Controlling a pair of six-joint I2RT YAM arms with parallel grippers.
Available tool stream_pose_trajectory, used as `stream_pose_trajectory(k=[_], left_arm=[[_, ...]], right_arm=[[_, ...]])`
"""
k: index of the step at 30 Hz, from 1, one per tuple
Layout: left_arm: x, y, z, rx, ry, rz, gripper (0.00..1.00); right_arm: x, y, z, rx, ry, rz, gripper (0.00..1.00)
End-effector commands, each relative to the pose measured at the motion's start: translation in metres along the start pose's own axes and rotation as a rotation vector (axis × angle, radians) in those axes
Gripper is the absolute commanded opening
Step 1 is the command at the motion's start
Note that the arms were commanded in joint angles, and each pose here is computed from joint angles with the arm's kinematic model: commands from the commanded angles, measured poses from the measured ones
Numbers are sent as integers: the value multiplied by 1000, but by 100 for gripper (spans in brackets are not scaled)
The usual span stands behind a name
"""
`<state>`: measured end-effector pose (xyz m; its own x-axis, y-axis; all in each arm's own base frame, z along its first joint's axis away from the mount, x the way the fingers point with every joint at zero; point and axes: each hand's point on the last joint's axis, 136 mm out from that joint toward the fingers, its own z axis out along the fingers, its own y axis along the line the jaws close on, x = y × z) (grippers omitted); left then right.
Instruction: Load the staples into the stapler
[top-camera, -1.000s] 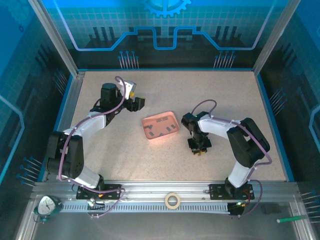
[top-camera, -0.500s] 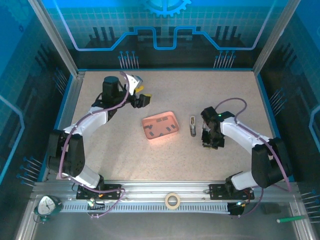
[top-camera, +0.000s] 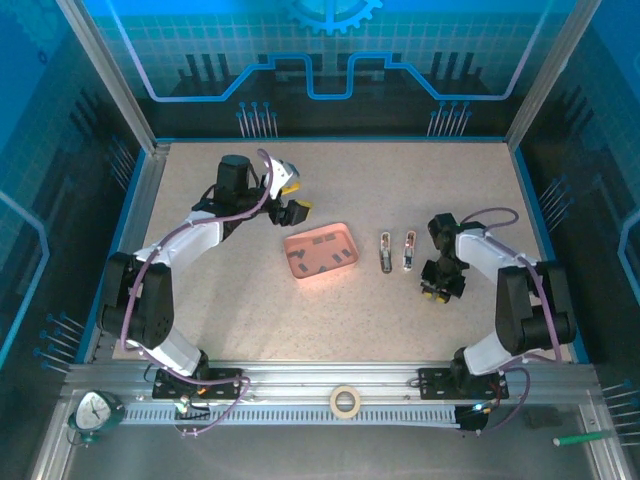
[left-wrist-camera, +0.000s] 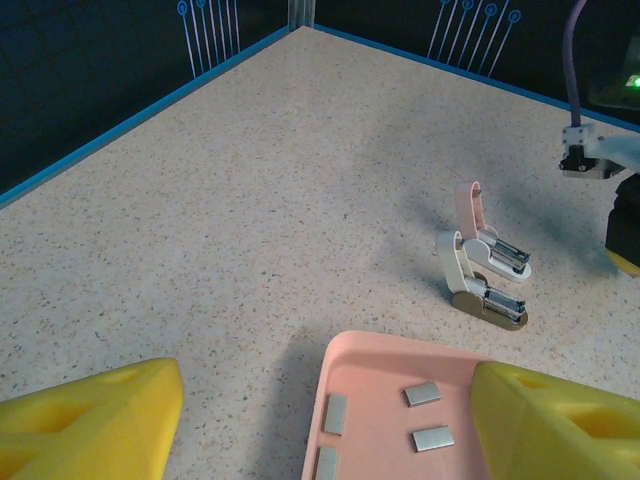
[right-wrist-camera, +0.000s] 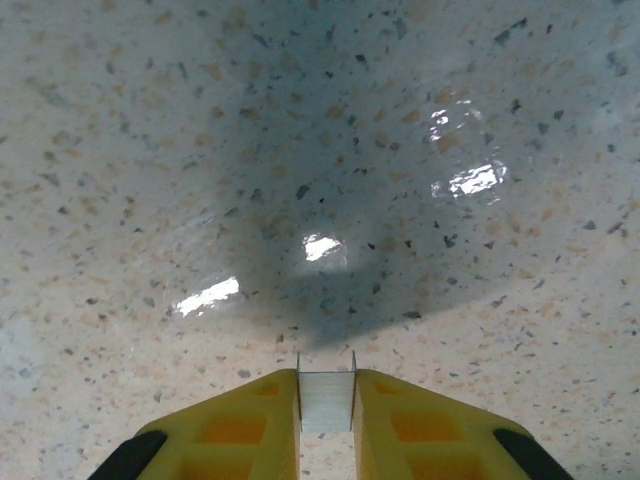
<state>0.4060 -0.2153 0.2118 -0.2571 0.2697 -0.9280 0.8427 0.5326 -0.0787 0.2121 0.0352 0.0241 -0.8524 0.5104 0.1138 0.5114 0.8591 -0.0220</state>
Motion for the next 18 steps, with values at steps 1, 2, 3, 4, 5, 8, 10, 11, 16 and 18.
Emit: stream_pose_trajectory(k=[1, 2, 3, 4, 5, 8, 10, 11, 16, 18], left_arm=[[-13, -2, 0, 17, -30, 26, 77], [-14, -2, 0, 17, -33, 25, 77], [-14, -1, 0, 15, -35, 21, 77], [-13, -2, 0, 16, -35, 19, 77], [-13, -2, 0, 16, -35, 19, 77], [-12, -3, -1, 15, -34, 17, 77], [-11, -3, -1, 14, -31, 13, 77], [-11, -4, -2, 14, -32, 14, 77], [-9, -4, -2, 8, -28, 8, 78], [-8, -4, -3, 7, -28, 5, 78]], right_arm=[[1, -1, 8, -5, 39, 34, 20], [2, -1, 9, -3, 45, 33, 20], [2, -1, 11, -2, 50, 32, 20], [3, -1, 12, -3, 57, 28, 20], [3, 0, 13, -3, 62, 24, 21], [4, 2, 12, -17, 76, 11, 26], [3, 3, 6, -26, 72, -4, 34], [3, 2, 4, -27, 73, -10, 39], [1, -2, 1, -40, 77, 0, 34], [0, -2, 3, -42, 77, 5, 33]])
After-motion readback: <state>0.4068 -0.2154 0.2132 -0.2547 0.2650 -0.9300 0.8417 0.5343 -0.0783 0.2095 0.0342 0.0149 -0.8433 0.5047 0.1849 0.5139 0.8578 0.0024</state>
